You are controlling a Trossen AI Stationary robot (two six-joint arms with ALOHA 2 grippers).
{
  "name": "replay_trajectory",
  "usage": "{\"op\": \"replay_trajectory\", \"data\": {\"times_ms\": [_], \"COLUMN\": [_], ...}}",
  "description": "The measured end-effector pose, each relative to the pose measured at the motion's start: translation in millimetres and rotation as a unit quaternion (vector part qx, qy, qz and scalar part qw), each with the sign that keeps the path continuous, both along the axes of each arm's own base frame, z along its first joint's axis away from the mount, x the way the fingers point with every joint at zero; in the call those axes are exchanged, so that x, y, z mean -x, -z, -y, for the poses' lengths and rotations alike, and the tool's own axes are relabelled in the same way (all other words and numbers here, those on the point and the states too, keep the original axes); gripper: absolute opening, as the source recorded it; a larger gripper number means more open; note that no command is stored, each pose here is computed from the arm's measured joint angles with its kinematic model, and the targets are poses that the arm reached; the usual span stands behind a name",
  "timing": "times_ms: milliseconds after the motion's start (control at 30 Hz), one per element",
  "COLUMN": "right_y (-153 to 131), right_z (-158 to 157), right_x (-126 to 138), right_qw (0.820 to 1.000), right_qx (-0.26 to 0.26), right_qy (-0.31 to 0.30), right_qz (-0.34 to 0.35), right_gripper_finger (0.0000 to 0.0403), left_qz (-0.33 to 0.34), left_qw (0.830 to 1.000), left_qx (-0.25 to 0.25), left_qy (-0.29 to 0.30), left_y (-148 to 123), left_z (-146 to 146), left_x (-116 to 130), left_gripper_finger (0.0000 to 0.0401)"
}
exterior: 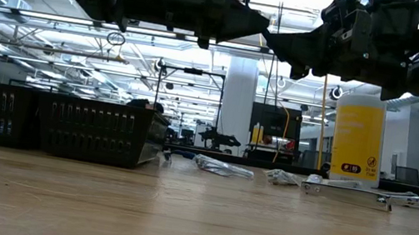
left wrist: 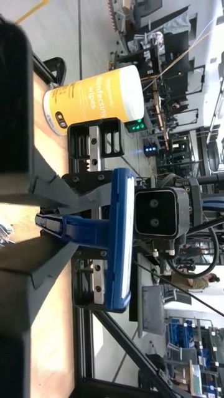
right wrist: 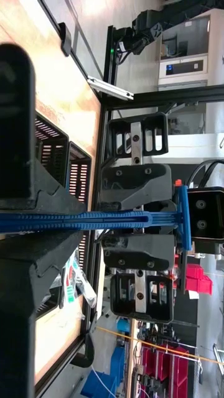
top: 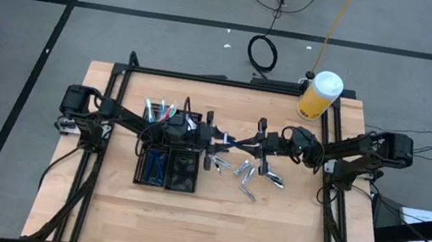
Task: Pick & Place Travel size toiletries
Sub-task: Put the blue razor into the bottom left black bin
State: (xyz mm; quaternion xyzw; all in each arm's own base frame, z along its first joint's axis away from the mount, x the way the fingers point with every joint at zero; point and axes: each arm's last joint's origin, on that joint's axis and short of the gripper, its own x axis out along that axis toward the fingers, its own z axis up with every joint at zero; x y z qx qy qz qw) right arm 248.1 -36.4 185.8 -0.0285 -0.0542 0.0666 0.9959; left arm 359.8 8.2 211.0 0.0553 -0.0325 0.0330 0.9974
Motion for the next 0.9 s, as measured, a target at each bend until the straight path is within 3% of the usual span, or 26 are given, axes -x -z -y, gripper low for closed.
{"op": "replay_trajectory", "data": {"times_ms": [133, 533, 667, 900], "right_y": [0.1, 0.9, 4.7, 10.4], "right_z": [0.0, 0.0, 0.6, 0.7], "right_x": [0.1, 0.0, -0.4, -0.5], "right_qw": [1.0, 1.0, 0.999, 0.998], "right_qx": [0.001, -0.011, -0.033, -0.04], "right_qy": [0.0, -0.001, -0.001, 0.001], "right_qz": [0.0, -0.006, -0.029, -0.058], "right_gripper_finger": [0.0021, 0.0036, 0.0082, 0.0198], "left_qz": [-0.003, -0.007, -0.011, -0.017], "left_qw": [1.0, 1.0, 1.0, 1.0], "left_qx": [-0.005, -0.004, -0.003, 0.001], "left_qy": [0.003, 0.002, -0.001, -0.007], "left_y": [0.6, 1.2, 2.2, -7.8], "left_z": [0.2, -0.1, -0.4, -0.9], "left_x": [0.0, -0.1, -0.2, 4.8], "left_gripper_finger": [0.0017, 0.0013, 0.0014, 0.0012]}}
